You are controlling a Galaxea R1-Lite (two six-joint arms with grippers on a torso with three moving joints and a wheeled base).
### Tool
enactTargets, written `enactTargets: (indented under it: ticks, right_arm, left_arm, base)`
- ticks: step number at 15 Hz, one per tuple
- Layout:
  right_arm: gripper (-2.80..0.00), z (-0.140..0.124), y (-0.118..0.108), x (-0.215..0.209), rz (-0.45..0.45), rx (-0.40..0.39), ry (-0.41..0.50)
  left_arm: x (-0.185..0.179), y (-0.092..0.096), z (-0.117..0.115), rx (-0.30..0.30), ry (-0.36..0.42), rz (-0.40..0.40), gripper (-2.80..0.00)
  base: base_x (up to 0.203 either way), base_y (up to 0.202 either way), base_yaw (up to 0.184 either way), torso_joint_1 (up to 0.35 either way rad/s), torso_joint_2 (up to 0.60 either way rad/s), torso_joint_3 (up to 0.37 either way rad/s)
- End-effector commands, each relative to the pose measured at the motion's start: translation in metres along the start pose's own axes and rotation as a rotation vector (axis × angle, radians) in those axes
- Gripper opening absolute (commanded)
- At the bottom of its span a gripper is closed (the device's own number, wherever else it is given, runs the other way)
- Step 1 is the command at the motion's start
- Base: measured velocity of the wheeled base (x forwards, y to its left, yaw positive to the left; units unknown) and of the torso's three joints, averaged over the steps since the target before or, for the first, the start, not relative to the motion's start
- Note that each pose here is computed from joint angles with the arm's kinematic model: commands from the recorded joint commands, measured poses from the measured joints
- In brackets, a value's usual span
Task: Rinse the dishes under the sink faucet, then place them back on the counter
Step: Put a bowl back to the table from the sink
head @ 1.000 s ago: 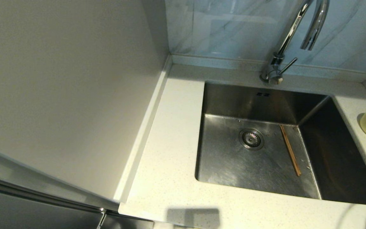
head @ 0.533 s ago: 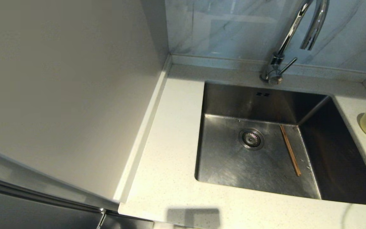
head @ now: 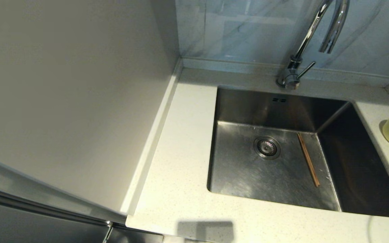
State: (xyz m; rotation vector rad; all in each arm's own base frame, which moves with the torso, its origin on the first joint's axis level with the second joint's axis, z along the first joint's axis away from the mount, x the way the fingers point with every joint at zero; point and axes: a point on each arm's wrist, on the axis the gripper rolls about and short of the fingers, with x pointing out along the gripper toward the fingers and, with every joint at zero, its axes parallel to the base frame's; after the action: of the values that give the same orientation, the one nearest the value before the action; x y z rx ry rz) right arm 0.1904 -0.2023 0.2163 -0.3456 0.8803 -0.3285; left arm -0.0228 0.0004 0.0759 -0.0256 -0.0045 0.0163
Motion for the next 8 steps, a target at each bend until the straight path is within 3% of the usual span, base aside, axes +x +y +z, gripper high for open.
enactTargets:
  ticks: [1, 7, 8]
  right_arm:
    - [-2.80, 0.0013, 0.0033, 0.0016, 0.017, -0.012, -0.001]
    - [-2.80, -0.0018, 0.0116, 0.0035, 0.037, -0.037, 0.015]
    - [0.00, -0.0012, 0.0116, 0.0036, 0.038, -0.036, 0.012]
  left_arm:
    - [-0.0002, 0.0000, 0.0000, -0.001, -0.003, 0.000, -2.80]
    - [-0.0002, 0.0000, 0.0000, -0.001, -0.003, 0.000, -2.80]
    - [-0.0002, 0.0000, 0.0000, -0.001, -0.003, 0.000, -2.80]
  base:
    - [0.000, 0.000, 0.000, 0.000, 0.00, 0.000]
    - [0.000, 0.000, 0.000, 0.000, 0.00, 0.000]
    - [0.000, 0.000, 0.000, 0.000, 0.00, 0.000]
